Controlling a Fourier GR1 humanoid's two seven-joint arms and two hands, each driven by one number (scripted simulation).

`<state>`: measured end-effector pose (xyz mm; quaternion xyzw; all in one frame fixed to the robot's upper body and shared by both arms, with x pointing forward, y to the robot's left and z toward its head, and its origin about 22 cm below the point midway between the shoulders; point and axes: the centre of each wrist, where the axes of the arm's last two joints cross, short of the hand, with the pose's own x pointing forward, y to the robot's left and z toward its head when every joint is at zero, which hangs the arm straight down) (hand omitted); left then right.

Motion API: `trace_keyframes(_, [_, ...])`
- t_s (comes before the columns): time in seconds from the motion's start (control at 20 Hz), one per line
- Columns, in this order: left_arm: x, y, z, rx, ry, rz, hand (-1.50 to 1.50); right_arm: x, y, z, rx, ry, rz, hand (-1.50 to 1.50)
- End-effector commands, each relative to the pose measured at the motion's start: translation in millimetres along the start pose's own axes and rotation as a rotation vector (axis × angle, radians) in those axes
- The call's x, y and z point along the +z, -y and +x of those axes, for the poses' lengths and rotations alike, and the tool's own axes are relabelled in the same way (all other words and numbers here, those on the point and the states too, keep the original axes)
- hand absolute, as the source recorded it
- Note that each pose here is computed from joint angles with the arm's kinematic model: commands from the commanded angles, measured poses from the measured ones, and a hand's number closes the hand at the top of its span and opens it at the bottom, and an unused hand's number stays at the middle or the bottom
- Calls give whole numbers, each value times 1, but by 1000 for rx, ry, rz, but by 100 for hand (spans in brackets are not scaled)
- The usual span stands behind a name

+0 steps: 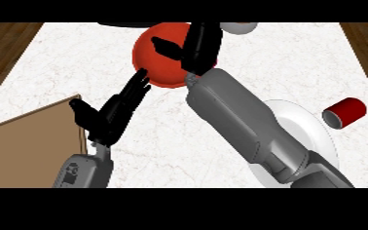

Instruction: Pick the cupcake from the plate and place it in the bowl

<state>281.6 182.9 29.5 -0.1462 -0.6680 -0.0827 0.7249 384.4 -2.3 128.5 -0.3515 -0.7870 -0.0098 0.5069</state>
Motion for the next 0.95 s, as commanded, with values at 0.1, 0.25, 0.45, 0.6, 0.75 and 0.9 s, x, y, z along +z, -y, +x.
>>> trace_keyframes(0.1, [9,-3,-10,-2,-27,35,0,77,5,-1,-213,60,25,-150])
trace_keyframes(0.25, [13,-3,-15,6,-14,53,0,110,14,-6,-250,88,82,-150])
trace_keyframes(0.45, [17,-22,-13,-6,-26,80,0,158,28,-28,-247,102,159,150])
trace_keyframes(0.6, [20,-22,-15,3,-37,101,0,195,43,-45,-250,65,193,150])
trace_keyframes(0.75, [20,-14,-14,7,-29,89,0,236,59,-58,-245,24,247,150])
trace_keyframes(0.9, [21,-19,-11,-6,-25,80,0,284,81,-63,-237,-33,350,150])
